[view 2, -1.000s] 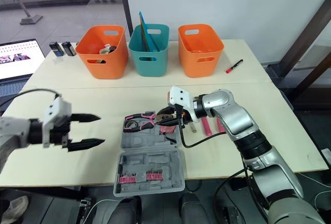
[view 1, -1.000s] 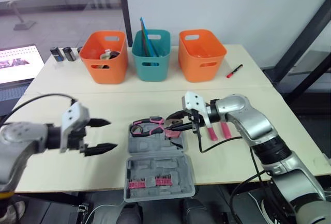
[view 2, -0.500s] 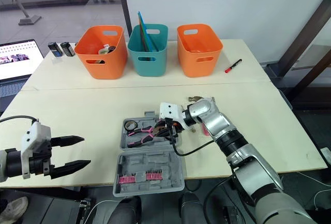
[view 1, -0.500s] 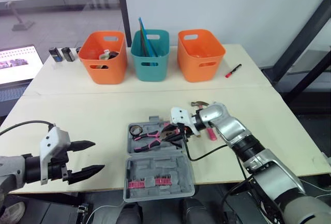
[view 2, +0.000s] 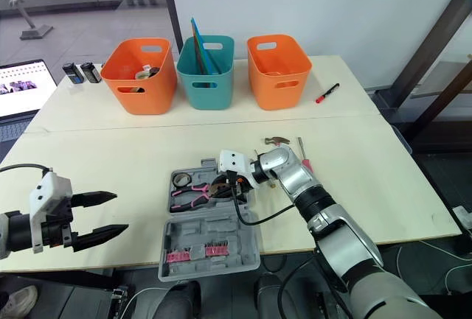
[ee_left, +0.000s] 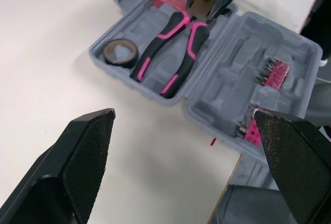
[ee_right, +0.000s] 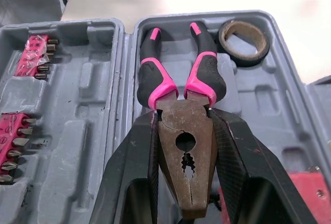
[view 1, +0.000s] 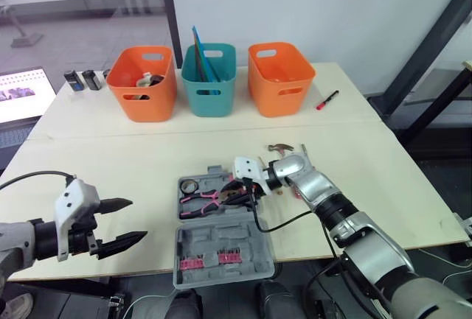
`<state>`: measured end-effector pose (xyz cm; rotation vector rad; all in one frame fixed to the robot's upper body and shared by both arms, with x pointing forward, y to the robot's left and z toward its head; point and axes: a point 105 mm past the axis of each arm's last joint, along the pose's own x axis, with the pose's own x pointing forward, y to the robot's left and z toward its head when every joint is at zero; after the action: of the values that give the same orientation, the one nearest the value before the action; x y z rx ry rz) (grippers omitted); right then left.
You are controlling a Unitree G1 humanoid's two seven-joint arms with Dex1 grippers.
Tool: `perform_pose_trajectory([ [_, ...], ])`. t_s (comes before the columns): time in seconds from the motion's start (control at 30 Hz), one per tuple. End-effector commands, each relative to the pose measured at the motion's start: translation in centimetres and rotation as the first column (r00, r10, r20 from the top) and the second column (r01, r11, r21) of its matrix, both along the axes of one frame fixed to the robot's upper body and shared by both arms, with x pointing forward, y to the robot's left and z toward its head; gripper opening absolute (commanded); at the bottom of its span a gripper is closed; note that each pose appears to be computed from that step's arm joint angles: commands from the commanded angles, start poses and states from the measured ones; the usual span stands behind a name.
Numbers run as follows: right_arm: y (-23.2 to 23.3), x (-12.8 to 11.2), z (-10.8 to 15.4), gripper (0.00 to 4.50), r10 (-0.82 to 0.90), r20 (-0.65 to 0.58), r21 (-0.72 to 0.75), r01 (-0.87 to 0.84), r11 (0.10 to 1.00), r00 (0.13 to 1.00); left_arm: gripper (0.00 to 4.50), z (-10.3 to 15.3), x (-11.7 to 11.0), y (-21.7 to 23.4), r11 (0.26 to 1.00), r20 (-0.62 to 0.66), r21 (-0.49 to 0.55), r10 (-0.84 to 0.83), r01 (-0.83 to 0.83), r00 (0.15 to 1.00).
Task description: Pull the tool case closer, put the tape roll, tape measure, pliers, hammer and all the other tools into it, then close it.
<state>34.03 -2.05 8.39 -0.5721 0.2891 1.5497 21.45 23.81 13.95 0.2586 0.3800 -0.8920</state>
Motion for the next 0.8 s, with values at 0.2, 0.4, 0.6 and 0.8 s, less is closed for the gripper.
perform_pose_trajectory([
  [0.2, 0.6, 0.1, 1.4, 3.45, 0.007, 0.029, 0.057, -0.008, 0.998, 1.0, 4.5, 0.5, 0.8, -0.3, 0.999, 0.02, 0.02, -0.026, 0.025, 0.999],
  [0.4, 0.2, 0.0, 5.0, 4.42, -0.025, -0.052, 0.268, 0.038, 0.963, 0.998, 4.5, 0.7, 1.4, -0.2, 1.0, 0.046, 0.02, 0.006, -0.007, 0.999],
  [0.6, 0.7, -0.7, 3.5, 3.55, -0.029, -0.065, 0.241, 0.044, 0.969, 0.997, 4.5, 0.0, 2.5, -0.5, 0.996, 0.195, 0.06, 0.046, -0.058, 0.98],
  [0.8, 0.9, -1.7, 1.3, 0.46, -0.028, -0.113, 0.147, 0.044, 0.988, 0.993, 4.5, -0.2, 1.7, -1.3, 1.0, 0.137, -0.002, -0.028, 0.029, 0.99],
])
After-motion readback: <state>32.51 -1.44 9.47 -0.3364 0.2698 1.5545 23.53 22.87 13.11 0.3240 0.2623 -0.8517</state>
